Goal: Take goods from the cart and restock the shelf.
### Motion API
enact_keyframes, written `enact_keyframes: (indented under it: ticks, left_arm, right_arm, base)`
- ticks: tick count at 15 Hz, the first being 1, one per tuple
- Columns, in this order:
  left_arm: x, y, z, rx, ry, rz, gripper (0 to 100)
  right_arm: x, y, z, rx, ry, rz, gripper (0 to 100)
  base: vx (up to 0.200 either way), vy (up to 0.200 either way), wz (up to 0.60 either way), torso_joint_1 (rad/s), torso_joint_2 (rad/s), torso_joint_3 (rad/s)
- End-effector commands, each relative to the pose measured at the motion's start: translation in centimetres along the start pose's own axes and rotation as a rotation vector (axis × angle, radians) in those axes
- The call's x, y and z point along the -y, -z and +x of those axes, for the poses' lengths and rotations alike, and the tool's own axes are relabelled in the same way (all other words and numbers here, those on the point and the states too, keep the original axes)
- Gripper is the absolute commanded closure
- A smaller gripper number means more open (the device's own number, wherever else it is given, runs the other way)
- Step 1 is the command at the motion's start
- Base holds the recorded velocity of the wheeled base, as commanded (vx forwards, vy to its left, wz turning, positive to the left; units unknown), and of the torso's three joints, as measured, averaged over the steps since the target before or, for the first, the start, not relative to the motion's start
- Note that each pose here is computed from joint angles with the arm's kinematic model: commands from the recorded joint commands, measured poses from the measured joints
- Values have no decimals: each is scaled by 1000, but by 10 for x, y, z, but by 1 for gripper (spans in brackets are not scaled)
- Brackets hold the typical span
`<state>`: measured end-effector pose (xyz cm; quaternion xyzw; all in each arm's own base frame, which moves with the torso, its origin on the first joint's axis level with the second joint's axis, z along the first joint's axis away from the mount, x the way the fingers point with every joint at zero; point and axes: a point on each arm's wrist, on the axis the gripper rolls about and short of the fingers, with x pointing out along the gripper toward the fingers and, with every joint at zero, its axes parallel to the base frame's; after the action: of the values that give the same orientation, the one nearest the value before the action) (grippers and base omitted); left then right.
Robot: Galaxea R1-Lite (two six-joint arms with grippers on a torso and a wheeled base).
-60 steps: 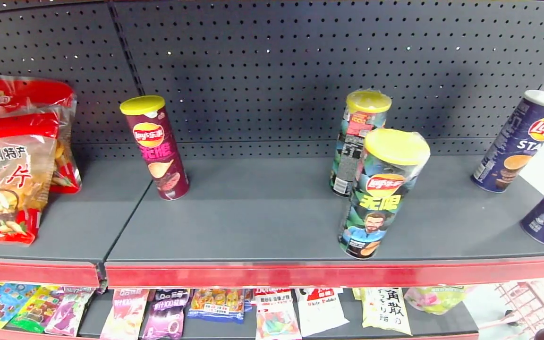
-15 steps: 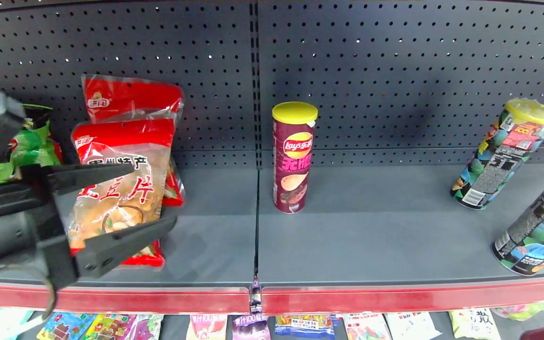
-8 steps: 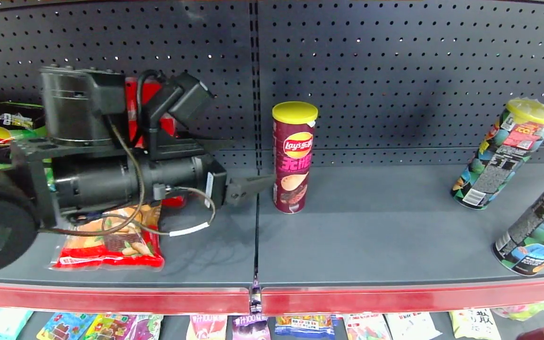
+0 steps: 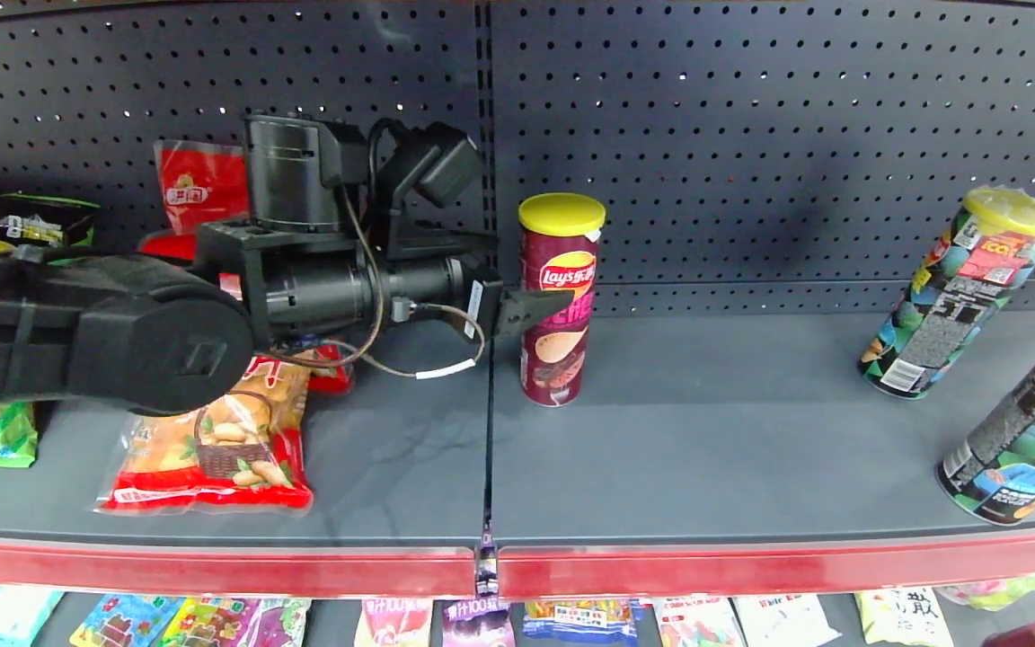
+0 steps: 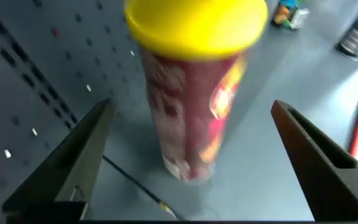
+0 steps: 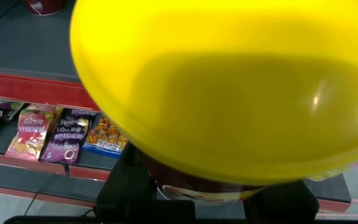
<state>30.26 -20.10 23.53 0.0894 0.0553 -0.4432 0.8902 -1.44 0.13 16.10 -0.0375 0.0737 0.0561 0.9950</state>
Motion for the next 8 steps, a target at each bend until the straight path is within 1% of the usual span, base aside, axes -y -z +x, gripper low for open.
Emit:
enact_keyframes:
  ticks: [1, 2, 6, 8]
  left_arm:
    - [-5, 3, 14, 0, 2, 4, 0]
    - [-10, 2, 20, 10, 0, 7, 0]
    - [-13, 0, 31, 29, 40, 11, 0]
    - [-18, 2, 39, 35, 38, 13, 0]
  right_arm:
    - [0, 0, 0, -1, -1, -1, 100]
    - [0, 0, 0, -1, -1, -1, 100]
    - [0, 0, 1, -4, -1, 0, 100]
    - [0, 0, 1, -6, 0, 0, 100]
  base:
    - [0, 0, 0, 0, 0, 0]
    - [0, 0, 0, 0, 0, 0]
    - [0, 0, 0, 0, 0, 0]
    - [0, 0, 0, 0, 0, 0]
